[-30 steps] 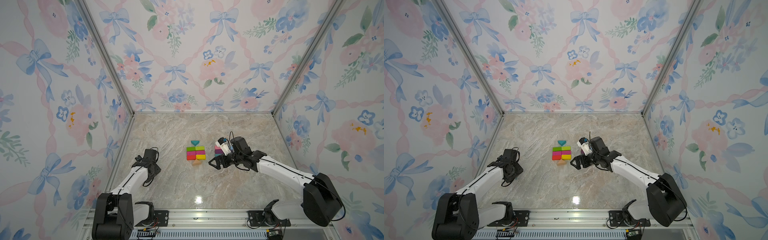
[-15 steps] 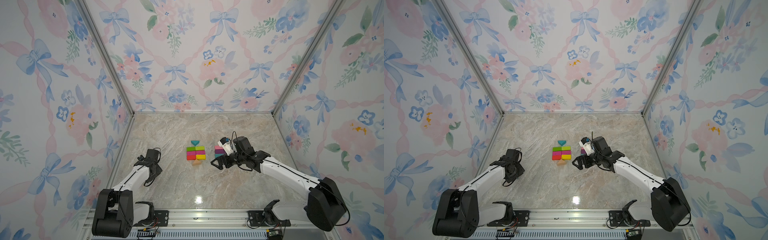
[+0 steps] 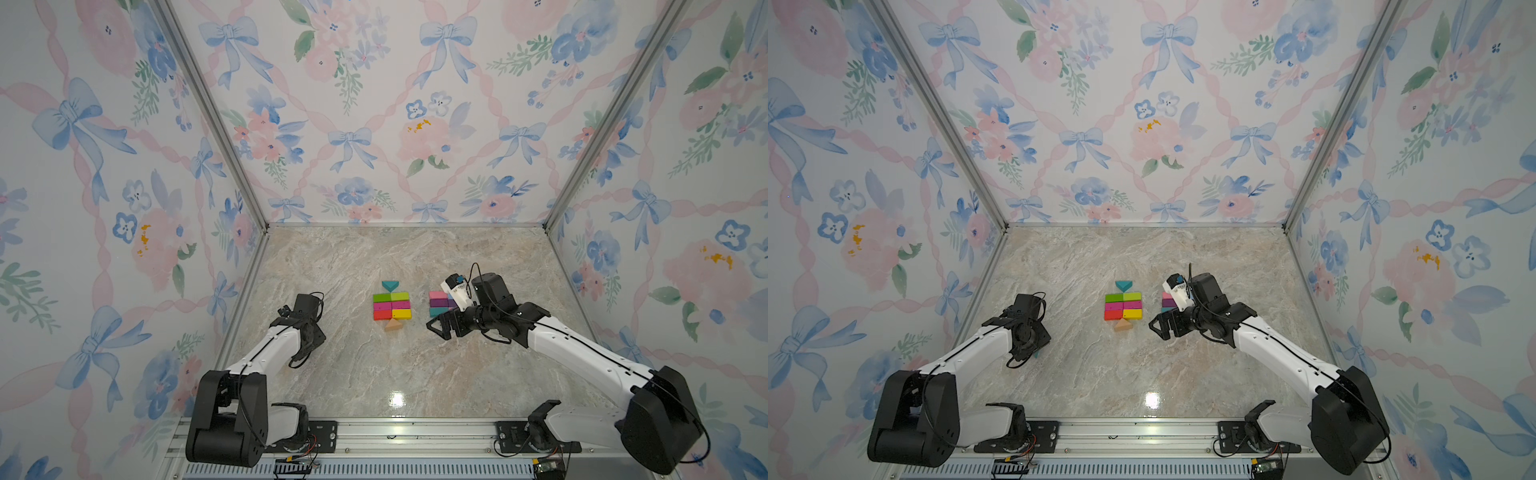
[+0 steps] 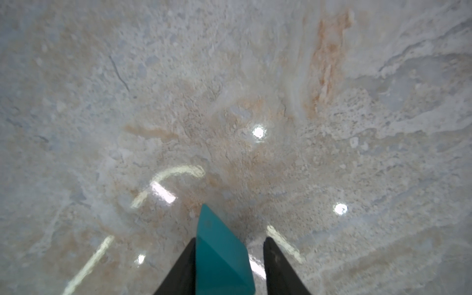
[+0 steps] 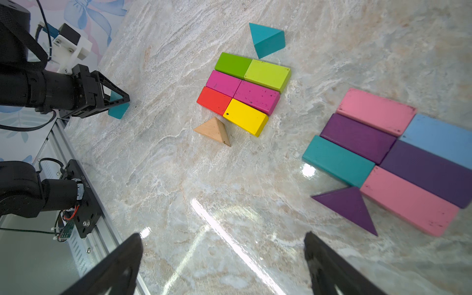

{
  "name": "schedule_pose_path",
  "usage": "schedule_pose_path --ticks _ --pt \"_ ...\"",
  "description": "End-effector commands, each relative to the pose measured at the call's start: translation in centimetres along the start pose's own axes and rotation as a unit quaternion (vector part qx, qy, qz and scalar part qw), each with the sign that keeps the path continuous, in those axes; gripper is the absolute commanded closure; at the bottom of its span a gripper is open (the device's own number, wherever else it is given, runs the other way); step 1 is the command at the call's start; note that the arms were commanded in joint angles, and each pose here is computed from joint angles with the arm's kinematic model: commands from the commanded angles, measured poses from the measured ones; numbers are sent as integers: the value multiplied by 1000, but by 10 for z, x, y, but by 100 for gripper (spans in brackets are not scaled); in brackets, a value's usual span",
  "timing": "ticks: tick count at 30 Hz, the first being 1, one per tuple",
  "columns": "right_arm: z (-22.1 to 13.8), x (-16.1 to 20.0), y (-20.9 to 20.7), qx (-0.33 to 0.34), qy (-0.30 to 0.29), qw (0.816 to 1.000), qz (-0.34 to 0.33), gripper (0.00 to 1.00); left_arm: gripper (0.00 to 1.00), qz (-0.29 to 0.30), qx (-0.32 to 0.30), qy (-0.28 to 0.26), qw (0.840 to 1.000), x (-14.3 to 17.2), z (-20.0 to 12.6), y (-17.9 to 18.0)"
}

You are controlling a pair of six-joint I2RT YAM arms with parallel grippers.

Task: Assemble a piece of candy with building blocks
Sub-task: Pick up the building block from the center of the board.

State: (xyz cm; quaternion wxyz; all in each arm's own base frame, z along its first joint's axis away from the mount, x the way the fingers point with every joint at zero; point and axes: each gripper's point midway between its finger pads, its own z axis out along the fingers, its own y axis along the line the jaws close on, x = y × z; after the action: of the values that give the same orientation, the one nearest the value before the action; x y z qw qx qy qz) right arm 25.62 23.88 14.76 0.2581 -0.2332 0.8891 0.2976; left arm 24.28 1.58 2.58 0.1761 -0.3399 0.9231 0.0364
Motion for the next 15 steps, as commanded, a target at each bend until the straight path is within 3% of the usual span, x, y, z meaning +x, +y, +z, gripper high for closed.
schedule_pose_path --ticks 1,7,15 --pt "-3 12 -7 13 14 1000 6 1 60 12 -6 -7 1000 -7 0 -1" --pt "-10 14 -10 32 15 999 1 1 75 42 19 1 999 -2 -5 -16" --pt "-34 19 -37 72 20 997 20 1 71 143 69 2 987 23 -28 -62"
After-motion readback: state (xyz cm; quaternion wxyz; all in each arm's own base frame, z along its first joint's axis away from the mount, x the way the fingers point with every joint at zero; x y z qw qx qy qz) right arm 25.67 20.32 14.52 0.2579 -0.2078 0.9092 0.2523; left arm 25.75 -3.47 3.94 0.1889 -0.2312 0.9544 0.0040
